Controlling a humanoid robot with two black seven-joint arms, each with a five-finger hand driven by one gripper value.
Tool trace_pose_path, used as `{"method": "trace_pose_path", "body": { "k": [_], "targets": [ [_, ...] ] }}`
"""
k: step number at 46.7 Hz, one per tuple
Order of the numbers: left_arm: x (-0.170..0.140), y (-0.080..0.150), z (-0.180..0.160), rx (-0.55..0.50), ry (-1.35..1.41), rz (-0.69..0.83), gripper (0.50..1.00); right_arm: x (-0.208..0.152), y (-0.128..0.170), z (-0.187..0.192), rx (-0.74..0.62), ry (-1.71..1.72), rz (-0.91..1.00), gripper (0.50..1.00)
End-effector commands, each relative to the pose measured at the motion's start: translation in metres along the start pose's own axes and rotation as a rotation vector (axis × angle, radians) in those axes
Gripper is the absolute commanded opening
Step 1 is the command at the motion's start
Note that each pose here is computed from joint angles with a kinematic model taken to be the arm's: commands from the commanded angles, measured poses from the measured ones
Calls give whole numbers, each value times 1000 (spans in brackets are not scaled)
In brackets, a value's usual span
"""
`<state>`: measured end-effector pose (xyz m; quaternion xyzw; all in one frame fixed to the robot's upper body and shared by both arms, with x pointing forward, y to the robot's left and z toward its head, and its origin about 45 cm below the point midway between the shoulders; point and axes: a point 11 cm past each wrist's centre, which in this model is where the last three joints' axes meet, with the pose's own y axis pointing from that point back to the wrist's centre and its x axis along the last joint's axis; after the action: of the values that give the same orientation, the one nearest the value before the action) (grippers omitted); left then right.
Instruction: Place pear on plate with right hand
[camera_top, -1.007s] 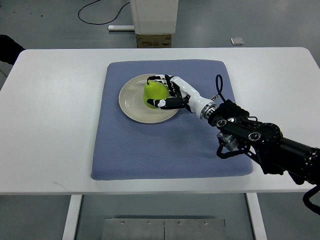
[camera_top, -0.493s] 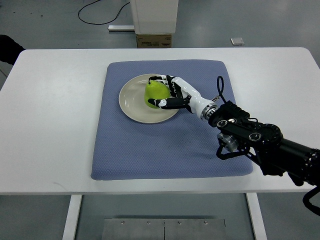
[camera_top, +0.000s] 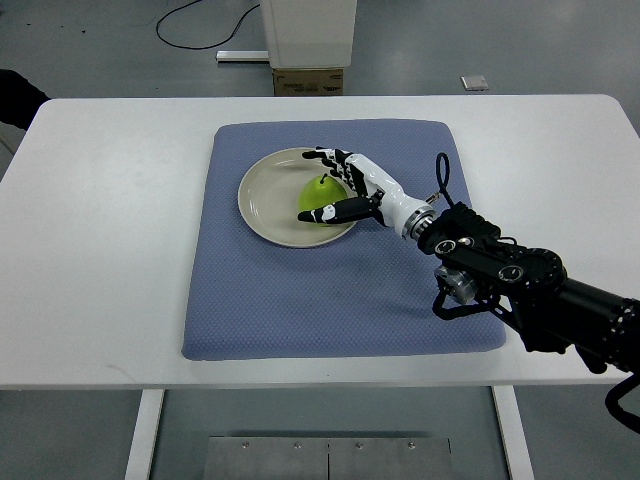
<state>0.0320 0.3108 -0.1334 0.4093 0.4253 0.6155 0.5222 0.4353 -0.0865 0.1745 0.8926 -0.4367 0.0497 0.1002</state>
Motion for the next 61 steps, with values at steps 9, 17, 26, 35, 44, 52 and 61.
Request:
{"method": "trace_pose_path", "body": {
  "k": [9, 17, 26, 35, 44, 52, 61],
  "targets": [
    [0, 0, 0, 0, 0, 0, 1000, 3, -2, -6, 18, -14, 12, 1000],
    [0, 0, -1, 1, 0, 0, 1000, 7, -4, -13, 38, -36, 30, 1000],
    [0, 0, -1, 1, 0, 0, 1000, 8, -4, -14, 46, -44, 32, 1000],
    [0, 0, 0, 0, 0, 0, 1000, 16, 1, -10, 48, -77, 59, 1000],
    [0, 0, -1, 1, 0, 0, 1000, 47, 14, -3, 47, -113, 133, 1000],
    [0, 0, -1, 1, 0, 0, 1000, 66, 23, -1, 55, -145, 191, 1000],
    [0, 0, -1, 1, 0, 0, 1000, 85, 30, -1, 82, -231, 272, 1000]
  ]
}}
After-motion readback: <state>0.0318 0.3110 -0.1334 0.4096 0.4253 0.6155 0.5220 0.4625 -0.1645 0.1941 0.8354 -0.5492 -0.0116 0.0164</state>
